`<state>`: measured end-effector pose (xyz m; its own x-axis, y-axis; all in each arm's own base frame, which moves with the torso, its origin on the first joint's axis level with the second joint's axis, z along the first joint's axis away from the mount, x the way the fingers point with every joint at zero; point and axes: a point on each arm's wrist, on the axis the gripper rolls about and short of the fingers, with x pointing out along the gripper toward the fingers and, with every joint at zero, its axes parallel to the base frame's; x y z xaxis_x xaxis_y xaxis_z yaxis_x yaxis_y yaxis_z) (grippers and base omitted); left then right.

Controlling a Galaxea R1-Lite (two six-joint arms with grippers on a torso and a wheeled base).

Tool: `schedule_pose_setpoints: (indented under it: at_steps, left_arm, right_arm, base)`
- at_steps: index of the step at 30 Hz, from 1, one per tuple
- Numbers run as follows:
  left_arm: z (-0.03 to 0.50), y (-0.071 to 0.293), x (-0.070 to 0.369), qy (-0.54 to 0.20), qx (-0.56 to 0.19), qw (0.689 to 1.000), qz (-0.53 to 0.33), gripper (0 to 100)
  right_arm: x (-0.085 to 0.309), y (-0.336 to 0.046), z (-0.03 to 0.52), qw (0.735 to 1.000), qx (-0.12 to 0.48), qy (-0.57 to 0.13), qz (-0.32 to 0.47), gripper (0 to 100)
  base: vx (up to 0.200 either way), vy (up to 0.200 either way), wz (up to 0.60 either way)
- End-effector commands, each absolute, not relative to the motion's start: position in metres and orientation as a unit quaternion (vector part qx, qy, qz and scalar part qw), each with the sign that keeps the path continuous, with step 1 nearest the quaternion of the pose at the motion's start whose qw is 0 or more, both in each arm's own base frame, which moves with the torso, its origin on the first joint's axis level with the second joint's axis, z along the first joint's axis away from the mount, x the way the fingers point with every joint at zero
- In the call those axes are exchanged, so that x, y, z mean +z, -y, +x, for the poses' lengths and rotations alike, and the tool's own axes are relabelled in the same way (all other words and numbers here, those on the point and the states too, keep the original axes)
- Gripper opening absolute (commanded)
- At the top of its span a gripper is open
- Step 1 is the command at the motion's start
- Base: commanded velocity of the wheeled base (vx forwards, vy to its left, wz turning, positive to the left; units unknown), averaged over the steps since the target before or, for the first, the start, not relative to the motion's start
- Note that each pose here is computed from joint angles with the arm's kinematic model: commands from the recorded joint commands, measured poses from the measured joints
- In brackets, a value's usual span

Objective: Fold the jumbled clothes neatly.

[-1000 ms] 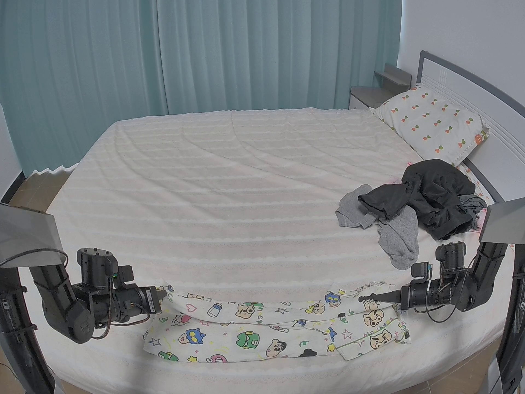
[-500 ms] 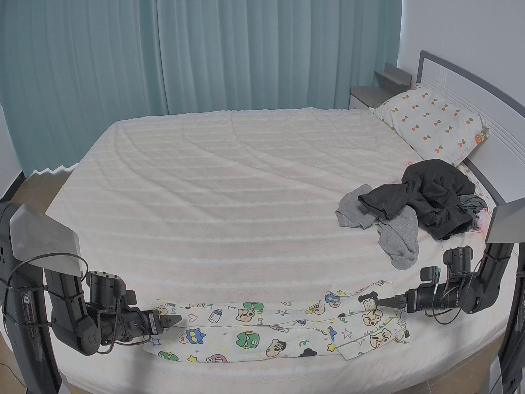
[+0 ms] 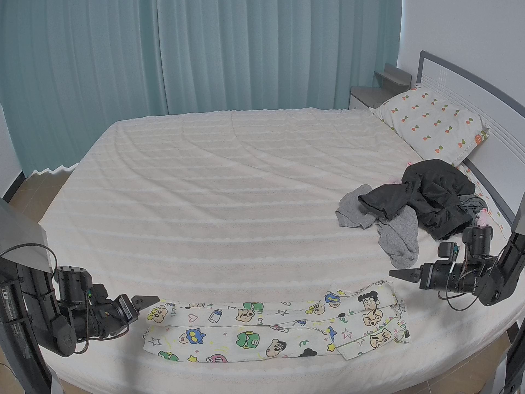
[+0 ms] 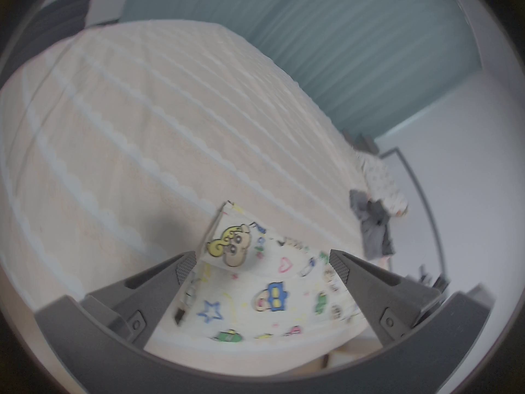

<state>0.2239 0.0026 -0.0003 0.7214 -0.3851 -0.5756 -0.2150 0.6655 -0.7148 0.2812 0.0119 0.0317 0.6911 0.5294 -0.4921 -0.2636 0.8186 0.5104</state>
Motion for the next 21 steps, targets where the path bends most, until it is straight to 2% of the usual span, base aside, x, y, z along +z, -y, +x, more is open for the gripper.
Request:
schedule_pose_setpoints:
  at_steps: [1,5,10,15,21]
  left_arm:
    - [0.221,-0.005,0.037,-0.324,-0.095,0.781,-0.526,100]
    - [0.222,-0.010,0.032,-0.326,-0.087,0.772,-0.538,100]
    - [0.225,-0.011,0.020,-0.333,-0.081,0.771,-0.537,100]
    - [0.223,-0.010,0.016,-0.328,-0.087,0.779,-0.528,100]
    - [0.218,-0.009,0.013,-0.336,-0.087,0.783,-0.516,100]
  right_arm:
    - [0.037,-0.090,0.310,0.886,0.214,-0.322,0.254,100]
    - [0.002,-0.118,0.328,0.877,0.190,-0.354,0.263,100]
    - [-0.027,-0.124,0.328,0.865,0.180,-0.394,0.254,100]
    - [-0.039,-0.119,0.315,0.852,0.155,-0.436,0.247,100]
    - [-0.043,-0.111,0.302,0.854,0.122,-0.446,0.237,100]
  base:
    - [0.000,0.000,0.00]
    - [0.000,0.000,0.00]
    - [0.000,0.000,0.00]
    - [0.000,0.000,0.00]
    - [0.000,0.000,0.00]
